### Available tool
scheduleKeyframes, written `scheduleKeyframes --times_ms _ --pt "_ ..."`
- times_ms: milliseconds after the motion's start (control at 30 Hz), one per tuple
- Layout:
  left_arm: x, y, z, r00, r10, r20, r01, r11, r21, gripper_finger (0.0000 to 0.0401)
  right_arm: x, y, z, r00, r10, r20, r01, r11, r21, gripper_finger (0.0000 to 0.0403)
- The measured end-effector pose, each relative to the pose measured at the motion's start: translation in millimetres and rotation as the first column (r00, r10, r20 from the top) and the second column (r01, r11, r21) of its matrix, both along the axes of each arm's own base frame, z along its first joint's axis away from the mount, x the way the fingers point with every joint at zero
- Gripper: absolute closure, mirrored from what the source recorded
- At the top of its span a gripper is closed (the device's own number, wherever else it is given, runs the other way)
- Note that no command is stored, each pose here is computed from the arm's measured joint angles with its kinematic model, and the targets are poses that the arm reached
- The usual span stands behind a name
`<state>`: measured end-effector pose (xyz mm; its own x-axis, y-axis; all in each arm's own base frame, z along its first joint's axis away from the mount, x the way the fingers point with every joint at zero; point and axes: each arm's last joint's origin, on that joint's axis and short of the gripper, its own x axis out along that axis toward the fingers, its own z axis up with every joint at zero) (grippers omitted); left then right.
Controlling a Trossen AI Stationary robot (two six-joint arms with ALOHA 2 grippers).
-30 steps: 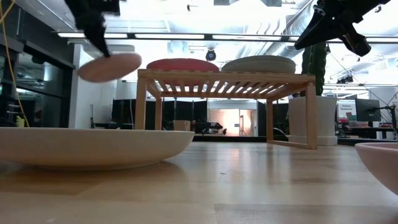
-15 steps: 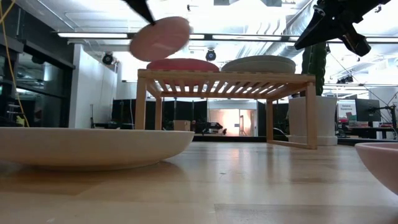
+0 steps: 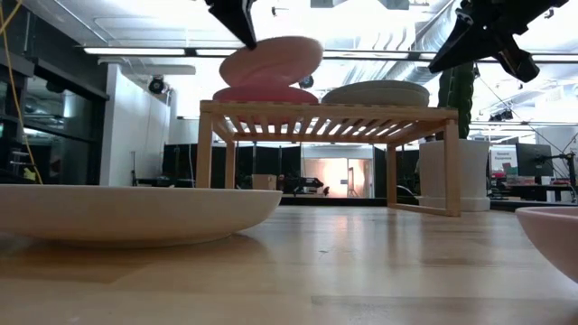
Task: Place and stack plates onto a shelf
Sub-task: Stack the top pink plate on top of the other pink plate on the shelf, then stack the gray plate on top of the blue plate on the shelf
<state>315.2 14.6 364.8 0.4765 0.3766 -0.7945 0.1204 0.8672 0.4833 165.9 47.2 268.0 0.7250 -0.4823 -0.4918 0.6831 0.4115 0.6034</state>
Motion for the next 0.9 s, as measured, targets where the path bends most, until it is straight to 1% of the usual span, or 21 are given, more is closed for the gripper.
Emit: scheduleKeyframes --times_ms 167,267,467,733,833,900 --pt "2 1 -4 1.000 0.014 -0.016 -0.014 1.000 -0.014 0.0401 -1 0 -1 1.000 0.000 -0.014 -0.001 1.000 -0.006 0.0403" --pt "3 1 -3 1.000 0.016 -0.001 -0.016 1.000 -0.019 0.0400 -1 -1 -1 1.000 0.000 -0.019 0.000 1.000 -0.008 0.0403" --pt "4 3 -5 1.000 0.026 -0.006 -0.026 0.999 -0.019 0.0390 -1 0 -1 1.000 0.000 -0.020 -0.001 1.000 -0.008 0.0403" --pt "4 9 -5 0.999 0.037 -0.004 -0.037 0.999 -0.034 0.0369 -1 0 -1 1.000 0.000 -0.019 -0.001 1.000 -0.008 0.0403" --pt "4 10 -5 0.999 0.041 -0.001 -0.041 0.998 -0.038 0.0356 -1 0 -1 1.000 0.000 -0.016 -0.001 1.000 -0.007 0.0403" --pt "4 13 -4 0.998 0.056 0.007 -0.056 0.998 -0.023 0.0344 -1 0 -1 1.000 0.001 -0.016 -0.001 1.000 -0.007 0.0403"
